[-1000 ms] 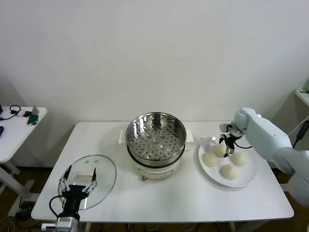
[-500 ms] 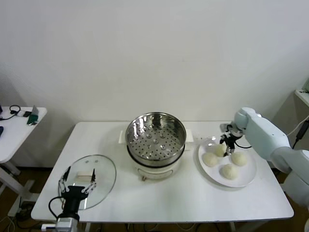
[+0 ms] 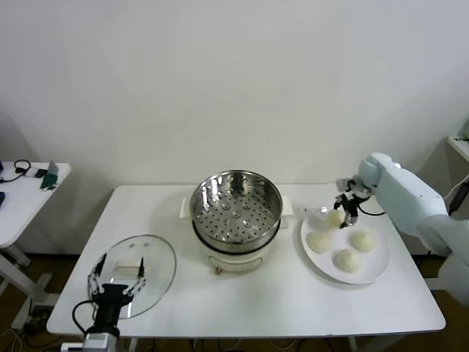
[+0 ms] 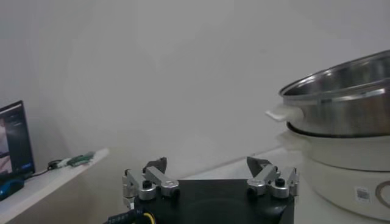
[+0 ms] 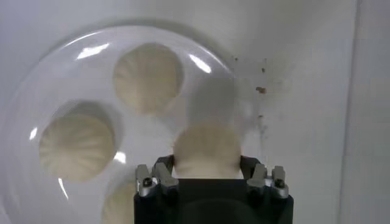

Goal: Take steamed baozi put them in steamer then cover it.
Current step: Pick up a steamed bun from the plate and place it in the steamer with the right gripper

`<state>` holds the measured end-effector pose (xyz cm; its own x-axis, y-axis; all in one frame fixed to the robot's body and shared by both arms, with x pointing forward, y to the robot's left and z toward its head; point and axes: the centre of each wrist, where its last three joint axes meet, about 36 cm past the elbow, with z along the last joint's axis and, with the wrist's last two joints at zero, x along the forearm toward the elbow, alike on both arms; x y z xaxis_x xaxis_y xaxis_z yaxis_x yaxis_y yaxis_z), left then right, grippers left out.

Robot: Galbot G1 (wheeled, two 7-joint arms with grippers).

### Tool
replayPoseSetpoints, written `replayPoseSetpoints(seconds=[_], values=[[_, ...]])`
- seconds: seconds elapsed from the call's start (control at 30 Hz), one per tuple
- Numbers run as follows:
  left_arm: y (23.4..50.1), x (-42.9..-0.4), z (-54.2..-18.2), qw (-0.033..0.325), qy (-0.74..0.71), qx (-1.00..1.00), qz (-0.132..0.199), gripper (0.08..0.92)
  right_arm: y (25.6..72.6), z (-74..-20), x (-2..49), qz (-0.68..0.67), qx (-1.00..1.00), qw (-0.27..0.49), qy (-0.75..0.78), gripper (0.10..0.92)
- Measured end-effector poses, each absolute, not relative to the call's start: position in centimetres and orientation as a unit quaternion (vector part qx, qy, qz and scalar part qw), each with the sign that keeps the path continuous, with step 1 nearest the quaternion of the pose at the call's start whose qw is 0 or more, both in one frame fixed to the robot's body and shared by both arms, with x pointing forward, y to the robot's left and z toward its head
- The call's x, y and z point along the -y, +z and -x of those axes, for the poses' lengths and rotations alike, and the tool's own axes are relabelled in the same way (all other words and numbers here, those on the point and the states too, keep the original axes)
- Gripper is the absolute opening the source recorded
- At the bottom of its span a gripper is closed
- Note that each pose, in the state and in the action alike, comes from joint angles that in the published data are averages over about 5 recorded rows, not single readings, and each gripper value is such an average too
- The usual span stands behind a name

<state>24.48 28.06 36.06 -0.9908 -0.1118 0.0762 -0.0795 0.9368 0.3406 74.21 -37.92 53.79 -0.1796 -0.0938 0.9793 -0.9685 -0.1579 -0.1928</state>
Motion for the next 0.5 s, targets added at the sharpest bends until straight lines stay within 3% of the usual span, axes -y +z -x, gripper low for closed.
replayPoseSetpoints(seconds=[0.5], values=[[36.5, -28.0, -23.7, 0.045, -0.149, 0.986, -0.054, 0.823, 68.9, -74.5, 24.3, -0.558, 0.386, 0.230, 0.698, 0.712]])
